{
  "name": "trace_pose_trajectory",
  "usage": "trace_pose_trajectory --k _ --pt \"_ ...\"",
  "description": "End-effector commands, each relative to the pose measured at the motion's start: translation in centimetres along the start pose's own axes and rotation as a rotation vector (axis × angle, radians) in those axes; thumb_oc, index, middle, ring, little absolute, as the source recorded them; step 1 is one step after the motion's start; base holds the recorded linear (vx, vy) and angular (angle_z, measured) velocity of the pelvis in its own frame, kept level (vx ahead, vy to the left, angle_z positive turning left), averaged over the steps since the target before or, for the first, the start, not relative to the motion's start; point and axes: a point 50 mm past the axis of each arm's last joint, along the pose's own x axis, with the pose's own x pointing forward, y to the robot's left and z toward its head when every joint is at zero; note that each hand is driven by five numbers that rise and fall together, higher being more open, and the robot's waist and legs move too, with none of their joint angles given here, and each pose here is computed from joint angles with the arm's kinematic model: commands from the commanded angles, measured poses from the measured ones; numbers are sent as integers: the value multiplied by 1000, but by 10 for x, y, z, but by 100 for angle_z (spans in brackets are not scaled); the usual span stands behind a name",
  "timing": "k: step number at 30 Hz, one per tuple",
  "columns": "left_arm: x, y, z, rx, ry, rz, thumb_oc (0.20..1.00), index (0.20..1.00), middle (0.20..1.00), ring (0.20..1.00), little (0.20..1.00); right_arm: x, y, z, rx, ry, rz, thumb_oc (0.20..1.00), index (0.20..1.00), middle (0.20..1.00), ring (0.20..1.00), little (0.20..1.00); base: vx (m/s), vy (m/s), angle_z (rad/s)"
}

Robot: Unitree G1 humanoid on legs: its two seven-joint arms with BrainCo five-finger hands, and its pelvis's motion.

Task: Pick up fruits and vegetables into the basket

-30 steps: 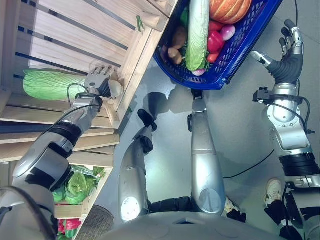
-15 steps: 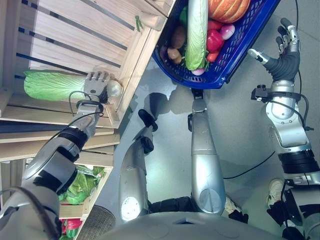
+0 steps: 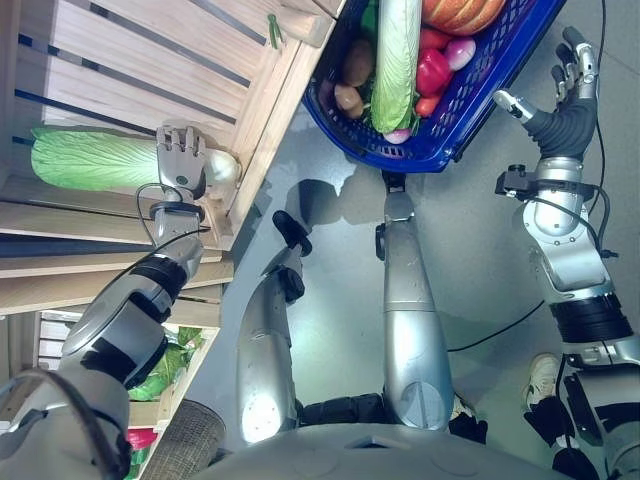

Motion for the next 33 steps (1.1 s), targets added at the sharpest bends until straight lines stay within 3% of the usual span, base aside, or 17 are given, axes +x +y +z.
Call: trace_pose_trajectory --k 1,6,7,8,16,22,28,33 --pt "-9 -39 -75 202 309 -252 1000 1000 1000 1000 1000 -4 0 8 27 -65 4 1000 1000 1000 1000 1000 0 0 0" --pt "-12 -44 -81 213 328 -289 1000 1000 1000 1000 1000 -4 2 8 44 -65 3 1000 1000 1000 1000 1000 -3 1 -4" --pt "-12 -45 -80 201 325 -287 514 514 514 514 514 -4 2 8 46 -65 4 1000 1000 1000 1000 1000 -6 5 -5" --pt "-12 -45 -81 206 318 -283 200 200 200 200 200 -4 2 8 47 -66 4 1000 1000 1000 1000 1000 0 0 0" --pt "-18 -54 -78 169 288 -307 200 200 200 200 200 -6 -3 9 52 -79 -2 1000 1000 1000 1000 1000 -3 5 1" --pt "-23 -58 -69 9 269 -244 200 200 200 200 200 -12 -4 13 52 -103 -4 1000 1000 1000 1000 1000 -4 4 -1" --pt "-7 -33 -61 -168 218 -97 200 200 200 200 200 -13 -5 17 44 -119 -2 1000 1000 1000 1000 1000 -8 1 4" --pt "13 11 -60 -377 158 99 200 200 200 200 200 -14 -5 23 11 -138 10 1000 1000 1000 1000 1000 -5 -13 4"
